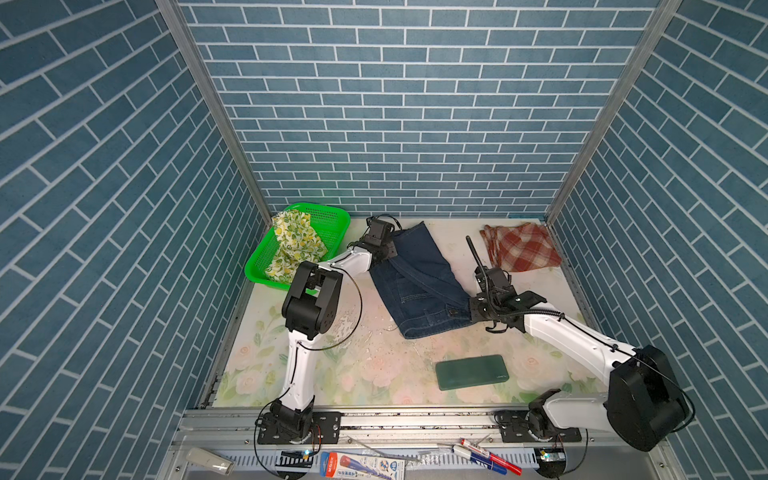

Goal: Fold and stack the skirts
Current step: 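Lift the folded denim skirt toward the plaid skirt with both grippers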

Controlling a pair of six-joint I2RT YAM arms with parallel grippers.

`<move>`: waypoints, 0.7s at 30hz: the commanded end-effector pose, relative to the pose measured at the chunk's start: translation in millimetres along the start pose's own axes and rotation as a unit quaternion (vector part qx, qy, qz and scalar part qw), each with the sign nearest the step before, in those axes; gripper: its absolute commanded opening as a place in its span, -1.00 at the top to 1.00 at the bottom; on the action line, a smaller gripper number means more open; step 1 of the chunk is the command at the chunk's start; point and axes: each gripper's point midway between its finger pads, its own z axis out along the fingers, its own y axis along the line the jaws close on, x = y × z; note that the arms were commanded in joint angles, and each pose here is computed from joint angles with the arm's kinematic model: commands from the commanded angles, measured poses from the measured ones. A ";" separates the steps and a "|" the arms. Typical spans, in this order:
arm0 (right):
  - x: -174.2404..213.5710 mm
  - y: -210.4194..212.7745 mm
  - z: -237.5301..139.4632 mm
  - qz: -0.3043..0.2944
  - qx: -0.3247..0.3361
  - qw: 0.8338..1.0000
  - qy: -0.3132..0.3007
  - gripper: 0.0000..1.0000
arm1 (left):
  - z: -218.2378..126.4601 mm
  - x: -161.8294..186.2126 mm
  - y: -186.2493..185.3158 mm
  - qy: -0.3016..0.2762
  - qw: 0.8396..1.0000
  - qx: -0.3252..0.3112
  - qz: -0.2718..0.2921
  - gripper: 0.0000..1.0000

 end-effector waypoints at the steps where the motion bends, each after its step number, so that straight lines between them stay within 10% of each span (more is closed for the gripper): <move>1: -29.9 -23.1 4.5 0.042 0.027 0.998 -0.029 1.00 | 2.9 -14.1 -9.0 -0.009 1.000 0.014 -0.007 1.00; 12: -130.0 -122.4 10.1 0.141 0.111 0.978 -0.110 1.00 | 10.1 -47.7 -49.0 -0.021 0.998 0.062 -0.007 1.00; 21: -197.3 -142.2 4.7 0.107 0.102 0.974 -0.170 1.00 | 9.4 -79.4 -68.0 -0.036 0.997 0.072 0.020 1.00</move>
